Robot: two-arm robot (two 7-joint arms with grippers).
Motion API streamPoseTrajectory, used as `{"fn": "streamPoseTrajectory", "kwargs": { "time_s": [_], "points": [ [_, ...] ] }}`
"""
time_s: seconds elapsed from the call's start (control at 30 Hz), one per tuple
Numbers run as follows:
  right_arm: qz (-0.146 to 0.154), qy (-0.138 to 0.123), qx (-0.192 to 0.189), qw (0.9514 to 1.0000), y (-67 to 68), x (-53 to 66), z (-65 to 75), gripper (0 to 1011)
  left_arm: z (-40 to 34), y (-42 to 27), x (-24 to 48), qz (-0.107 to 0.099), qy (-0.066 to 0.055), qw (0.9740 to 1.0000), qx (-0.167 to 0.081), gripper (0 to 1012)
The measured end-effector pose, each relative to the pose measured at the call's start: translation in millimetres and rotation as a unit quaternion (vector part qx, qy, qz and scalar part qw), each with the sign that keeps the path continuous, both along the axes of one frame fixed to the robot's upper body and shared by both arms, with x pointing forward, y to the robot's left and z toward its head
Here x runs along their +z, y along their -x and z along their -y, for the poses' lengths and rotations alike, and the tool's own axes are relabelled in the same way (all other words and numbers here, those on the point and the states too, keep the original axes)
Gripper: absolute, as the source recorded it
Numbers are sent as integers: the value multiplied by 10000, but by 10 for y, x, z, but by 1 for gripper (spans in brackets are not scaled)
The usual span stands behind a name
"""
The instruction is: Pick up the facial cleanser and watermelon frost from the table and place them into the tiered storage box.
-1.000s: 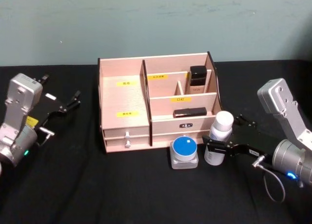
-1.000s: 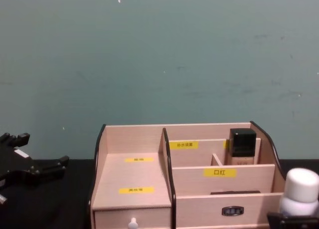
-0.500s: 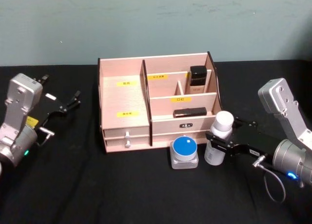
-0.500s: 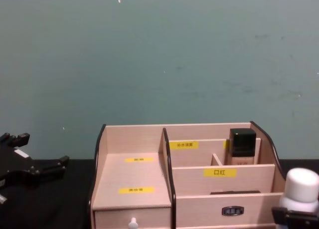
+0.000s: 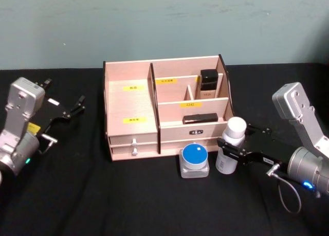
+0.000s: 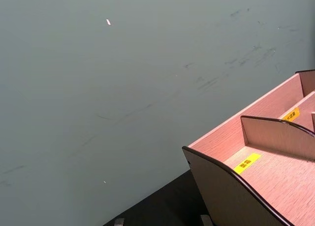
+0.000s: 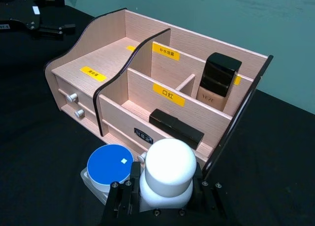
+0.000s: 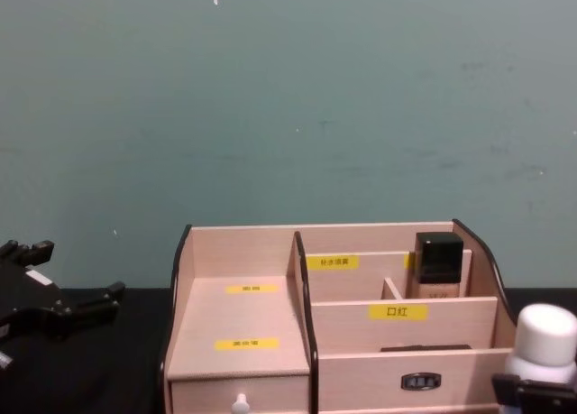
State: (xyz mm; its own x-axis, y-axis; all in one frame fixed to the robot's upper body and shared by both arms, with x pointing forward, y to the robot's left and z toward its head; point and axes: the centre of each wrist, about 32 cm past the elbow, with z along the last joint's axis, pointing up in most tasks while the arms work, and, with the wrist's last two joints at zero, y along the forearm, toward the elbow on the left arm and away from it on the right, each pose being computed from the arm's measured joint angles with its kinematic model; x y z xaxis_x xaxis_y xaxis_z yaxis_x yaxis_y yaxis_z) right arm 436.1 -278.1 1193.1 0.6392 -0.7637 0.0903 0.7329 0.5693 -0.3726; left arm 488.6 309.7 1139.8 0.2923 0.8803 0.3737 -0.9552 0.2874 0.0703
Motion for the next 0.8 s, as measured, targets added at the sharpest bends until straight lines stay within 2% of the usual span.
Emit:
{"fn": "streamPoseTrajectory", "kwargs": {
  "time_s": [0.33,0.6,0.8],
  "points": [
    [-22,-118,46,9999,5,24,17,596,0,0,0,0,0,10000,0,1001],
    [64,-88,103,9999,45,156,30,596,0,0,0,0,0,10000,0,1001],
    [168,-80,205,9996,82,318,14,595,0,0,0,0,0,10000,0,1001]
  ]
}}
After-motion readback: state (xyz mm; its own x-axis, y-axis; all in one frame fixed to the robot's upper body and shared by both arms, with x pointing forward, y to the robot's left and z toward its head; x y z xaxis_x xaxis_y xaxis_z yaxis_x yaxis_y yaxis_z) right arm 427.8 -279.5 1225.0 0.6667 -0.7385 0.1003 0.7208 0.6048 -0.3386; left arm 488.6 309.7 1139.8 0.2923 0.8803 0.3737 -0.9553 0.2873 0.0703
